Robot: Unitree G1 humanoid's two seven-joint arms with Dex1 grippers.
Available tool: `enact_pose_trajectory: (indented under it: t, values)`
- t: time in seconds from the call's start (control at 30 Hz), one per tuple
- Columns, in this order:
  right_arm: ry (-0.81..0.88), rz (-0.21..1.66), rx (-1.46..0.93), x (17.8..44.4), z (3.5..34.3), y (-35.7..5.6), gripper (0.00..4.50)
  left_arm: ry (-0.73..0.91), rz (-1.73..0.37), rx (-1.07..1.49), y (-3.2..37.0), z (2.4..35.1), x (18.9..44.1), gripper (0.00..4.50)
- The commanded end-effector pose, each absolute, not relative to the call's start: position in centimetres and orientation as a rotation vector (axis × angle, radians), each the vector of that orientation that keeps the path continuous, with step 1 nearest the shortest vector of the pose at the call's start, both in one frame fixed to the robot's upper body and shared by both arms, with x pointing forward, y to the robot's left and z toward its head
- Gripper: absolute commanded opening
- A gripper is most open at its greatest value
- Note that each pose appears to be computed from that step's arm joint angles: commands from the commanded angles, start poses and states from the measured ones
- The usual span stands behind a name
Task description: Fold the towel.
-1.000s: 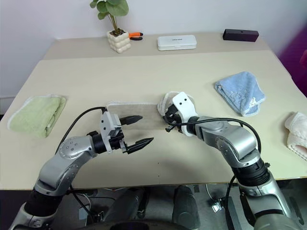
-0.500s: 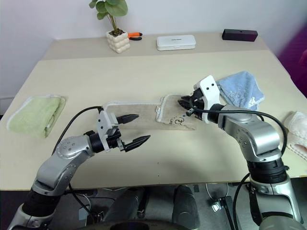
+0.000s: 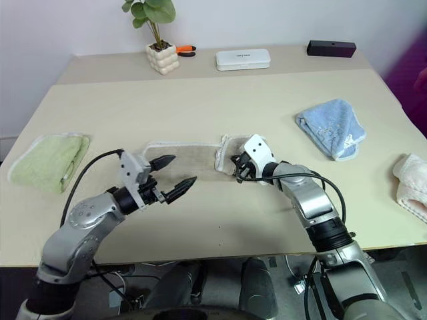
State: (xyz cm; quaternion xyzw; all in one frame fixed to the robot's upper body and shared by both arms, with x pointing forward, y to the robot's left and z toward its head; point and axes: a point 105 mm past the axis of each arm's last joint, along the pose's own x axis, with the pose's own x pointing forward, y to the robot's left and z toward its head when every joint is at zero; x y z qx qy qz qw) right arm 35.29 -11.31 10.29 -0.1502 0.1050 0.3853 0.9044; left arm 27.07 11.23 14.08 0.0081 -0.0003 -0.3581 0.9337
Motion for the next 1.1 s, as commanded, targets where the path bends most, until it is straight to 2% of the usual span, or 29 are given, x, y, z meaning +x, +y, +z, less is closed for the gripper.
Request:
enact_pose_trajectory:
  t: [0.03, 0.13, 0.27, 0.43, 0.6, 0.73, 0.93, 1.03, 1.1]
  values:
    - [0.016, 0.857, -0.358, 35.2, 16.1, -10.8, 0.91, 0.004, -0.612, -0.092, 12.9, 15.1, 26.4, 4.5]
    - [-0.1, 0.979, -0.483, 33.7, 19.1, -9.6, 2.39, 0.097, -0.436, -0.303, 15.0, 13.6, 25.9, 4.5]
    - [-0.161, 1.067, -0.474, 32.4, 20.8, -8.2, 4.38, 0.202, -0.321, -0.509, 15.9, 11.7, 24.8, 4.5]
    - [-0.17, 1.187, -0.445, 30.7, 20.2, -6.3, 4.48, 0.225, -0.059, -0.833, 18.5, 10.5, 26.3, 4.5]
    - [-0.165, 1.233, -0.411, 29.6, 19.5, -5.2, 4.48, 0.278, 0.033, -0.955, 19.3, 9.5, 28.5, 4.5]
    - [-0.166, 1.247, -0.392, 28.6, 19.3, -4.6, 4.48, 0.325, 0.002, -0.965, 18.6, 9.0, 30.0, 4.5]
    - [-0.162, 1.228, -0.374, 28.0, 19.4, -4.6, 4.5, 0.328, -0.082, -0.966, 17.6, 9.4, 31.2, 1.77]
    - [-0.157, 1.227, -0.368, 27.8, 19.4, -4.6, 4.5, 0.321, -0.093, -0.963, 17.6, 9.6, 31.6, 0.12]
    - [-0.151, 1.225, -0.363, 27.6, 19.4, -4.6, 4.5, 0.294, -0.094, -0.953, 18.1, 10.0, 31.7, 0.02]
